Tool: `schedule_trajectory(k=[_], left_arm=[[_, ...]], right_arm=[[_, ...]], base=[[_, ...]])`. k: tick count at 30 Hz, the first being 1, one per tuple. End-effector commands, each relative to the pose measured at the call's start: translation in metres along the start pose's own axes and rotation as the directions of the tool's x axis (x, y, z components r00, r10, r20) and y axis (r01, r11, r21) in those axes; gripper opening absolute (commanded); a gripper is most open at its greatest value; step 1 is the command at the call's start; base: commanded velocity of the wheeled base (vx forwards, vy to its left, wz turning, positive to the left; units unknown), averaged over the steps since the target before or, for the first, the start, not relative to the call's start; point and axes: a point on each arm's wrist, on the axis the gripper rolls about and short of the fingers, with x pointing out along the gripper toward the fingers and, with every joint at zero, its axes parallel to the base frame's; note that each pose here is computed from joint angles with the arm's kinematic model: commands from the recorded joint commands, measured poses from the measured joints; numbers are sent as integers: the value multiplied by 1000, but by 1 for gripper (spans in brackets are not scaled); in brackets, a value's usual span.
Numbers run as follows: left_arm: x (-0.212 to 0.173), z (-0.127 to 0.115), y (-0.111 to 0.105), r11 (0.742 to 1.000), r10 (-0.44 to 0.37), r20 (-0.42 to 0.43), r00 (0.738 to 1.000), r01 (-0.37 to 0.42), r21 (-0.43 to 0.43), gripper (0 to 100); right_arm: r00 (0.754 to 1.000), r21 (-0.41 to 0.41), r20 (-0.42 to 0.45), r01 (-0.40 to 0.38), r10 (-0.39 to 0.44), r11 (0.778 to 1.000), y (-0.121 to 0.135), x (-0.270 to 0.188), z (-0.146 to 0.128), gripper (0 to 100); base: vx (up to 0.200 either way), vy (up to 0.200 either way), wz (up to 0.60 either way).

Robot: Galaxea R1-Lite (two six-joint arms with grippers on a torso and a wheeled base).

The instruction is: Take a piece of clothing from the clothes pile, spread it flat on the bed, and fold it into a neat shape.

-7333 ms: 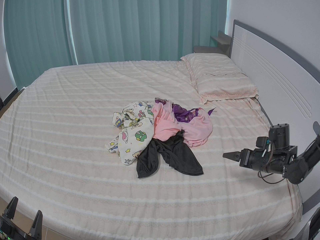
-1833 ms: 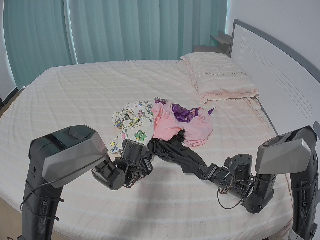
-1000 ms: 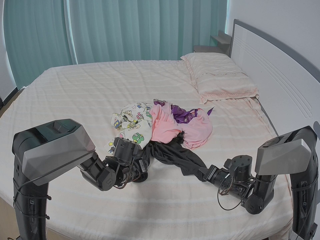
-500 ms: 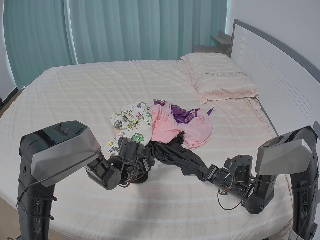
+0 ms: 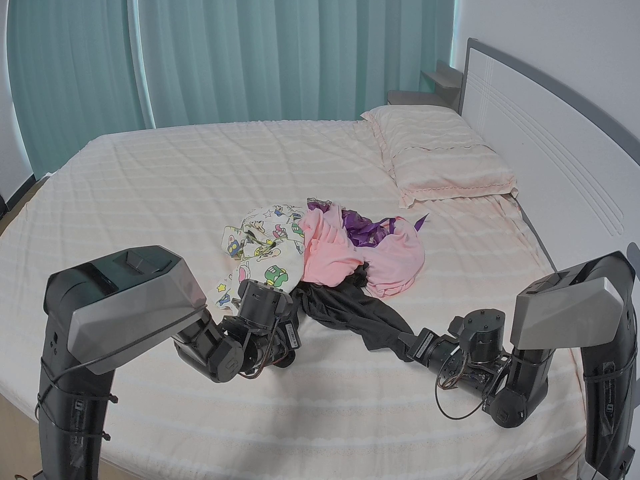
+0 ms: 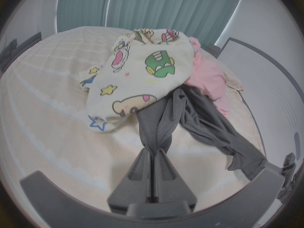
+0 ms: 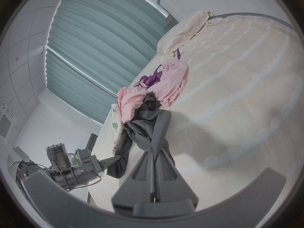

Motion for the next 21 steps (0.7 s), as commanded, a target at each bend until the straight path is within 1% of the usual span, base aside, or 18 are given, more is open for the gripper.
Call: schedule_trajectory(k=[1,3,4,5,6,8,10,12,13,14,15,16,17,18,19,20,21], left_arm=[[-36,22,-6,999,-37,59,998,38,-20,0],[-53,33,-8,997,-60,90,994,63,-33,0],[-68,41,-10,995,-76,115,990,83,-50,0],[-68,41,-10,995,-76,115,990,83,-50,0],[-89,50,-12,990,-104,146,984,116,-76,0],[-108,58,-13,986,-127,180,975,144,-85,0],[-125,66,-13,981,-150,213,965,173,-89,0],[-143,75,-15,974,-177,253,951,207,-96,0],[-146,76,-16,972,-182,260,948,213,-98,0],[-164,86,-17,961,-209,304,929,253,-113,0],[-164,86,-17,961,-209,304,929,253,-113,0],[-184,96,-19,948,-234,353,906,293,-124,0],[-193,100,-19,943,-244,374,895,309,-124,0],[-207,106,-18,934,-262,408,875,337,-123,0],[-208,106,-18,933,-262,409,874,338,-123,0],[-224,113,-17,921,-281,450,848,369,-120,0],[-232,116,-16,916,-289,467,836,383,-119,0]], right_arm=[[999,-4,23,-24,24,1000,6,1,3,0],[998,-5,32,-45,45,999,13,-1,5,0],[996,-7,49,-72,72,997,21,-4,11,0],[996,-7,49,-72,72,997,21,-4,11,0],[989,-12,81,-125,126,992,37,-10,21,0],[976,-21,116,-183,184,983,54,-20,34,0],[960,-37,147,-237,240,971,69,-31,45,0],[935,-70,174,-303,310,951,86,-44,59,0],[930,-77,176,-314,323,946,88,-46,61,0],[897,-120,201,-376,393,919,103,-60,75,0],[897,-120,201,-376,393,919,103,-60,75,0],[849,-168,248,-437,467,884,121,-74,92,0],[824,-190,277,-458,495,868,129,-80,101,0],[790,-211,315,-482,526,850,138,-88,112,0],[782,-215,322,-488,534,846,140,-89,115,0],[751,-234,354,-505,557,831,146,-99,127,0],[745,-240,361,-508,561,828,147,-103,130,0]], base=[[0,0,0],[0,0,0],[0,0,0],[0,0,0],[0,0,0],[0,0,0],[0,0,0],[0,0,0],[0,0,0],[0,0,0],[0,0,0],[0,0,0],[0,0,0],[0,0,0],[0,0,0],[0,0,0],[0,0,0]])
